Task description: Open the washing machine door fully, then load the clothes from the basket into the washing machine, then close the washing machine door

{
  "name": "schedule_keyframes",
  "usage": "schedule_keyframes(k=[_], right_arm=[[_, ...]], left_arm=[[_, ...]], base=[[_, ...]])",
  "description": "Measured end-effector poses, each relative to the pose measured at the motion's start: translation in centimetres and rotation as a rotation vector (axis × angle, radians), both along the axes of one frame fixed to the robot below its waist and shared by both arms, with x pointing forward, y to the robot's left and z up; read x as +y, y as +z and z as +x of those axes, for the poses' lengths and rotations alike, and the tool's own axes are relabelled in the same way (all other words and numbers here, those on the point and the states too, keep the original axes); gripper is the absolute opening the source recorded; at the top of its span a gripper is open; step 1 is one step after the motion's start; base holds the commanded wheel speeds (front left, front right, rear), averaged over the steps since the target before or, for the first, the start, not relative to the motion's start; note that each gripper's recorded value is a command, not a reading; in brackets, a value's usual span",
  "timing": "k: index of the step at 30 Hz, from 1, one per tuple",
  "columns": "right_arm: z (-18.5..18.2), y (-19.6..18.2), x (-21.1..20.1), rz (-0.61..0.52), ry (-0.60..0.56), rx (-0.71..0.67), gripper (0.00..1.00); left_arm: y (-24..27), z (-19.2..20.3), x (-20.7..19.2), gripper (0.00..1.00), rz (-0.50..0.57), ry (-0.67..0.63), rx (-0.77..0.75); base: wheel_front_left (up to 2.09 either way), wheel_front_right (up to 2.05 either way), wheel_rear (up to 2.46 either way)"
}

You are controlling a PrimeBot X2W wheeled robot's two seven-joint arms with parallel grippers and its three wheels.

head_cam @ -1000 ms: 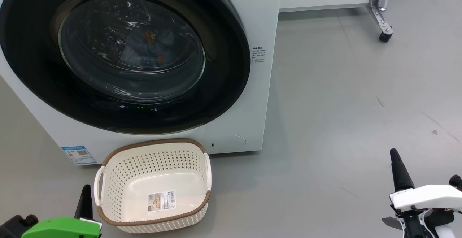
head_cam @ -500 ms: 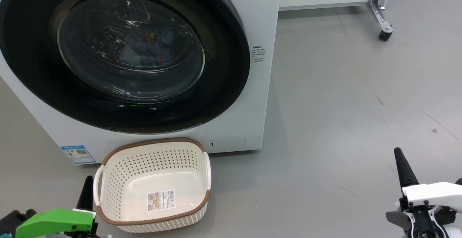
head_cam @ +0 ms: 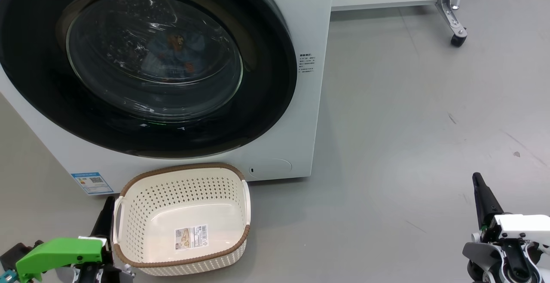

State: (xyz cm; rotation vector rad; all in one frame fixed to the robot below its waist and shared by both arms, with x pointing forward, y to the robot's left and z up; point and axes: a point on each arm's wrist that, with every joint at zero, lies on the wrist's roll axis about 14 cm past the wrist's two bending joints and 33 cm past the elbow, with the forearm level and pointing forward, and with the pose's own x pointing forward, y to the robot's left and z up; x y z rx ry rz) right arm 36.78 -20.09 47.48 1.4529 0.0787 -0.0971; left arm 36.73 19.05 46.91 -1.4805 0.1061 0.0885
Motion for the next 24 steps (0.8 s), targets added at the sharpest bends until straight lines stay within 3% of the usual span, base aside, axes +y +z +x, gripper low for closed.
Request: schedule_keyframes(k=[8,24], right_arm=[[0.38,0.22,-0.25,0.122,-0.022,-0.014,0.0],[0.64,0.38,-0.29,0.127,-0.022,-0.019,0.0]], left_arm=[[0.62,0.65,-0.29,0.0,-0.096,-0.007,-0.025],[0.82,0.8,-0.3,0.0,-0.104,-0.006,-0.032]], base=[[0.0,0.0,0.0],[0.0,0.0,0.0]])
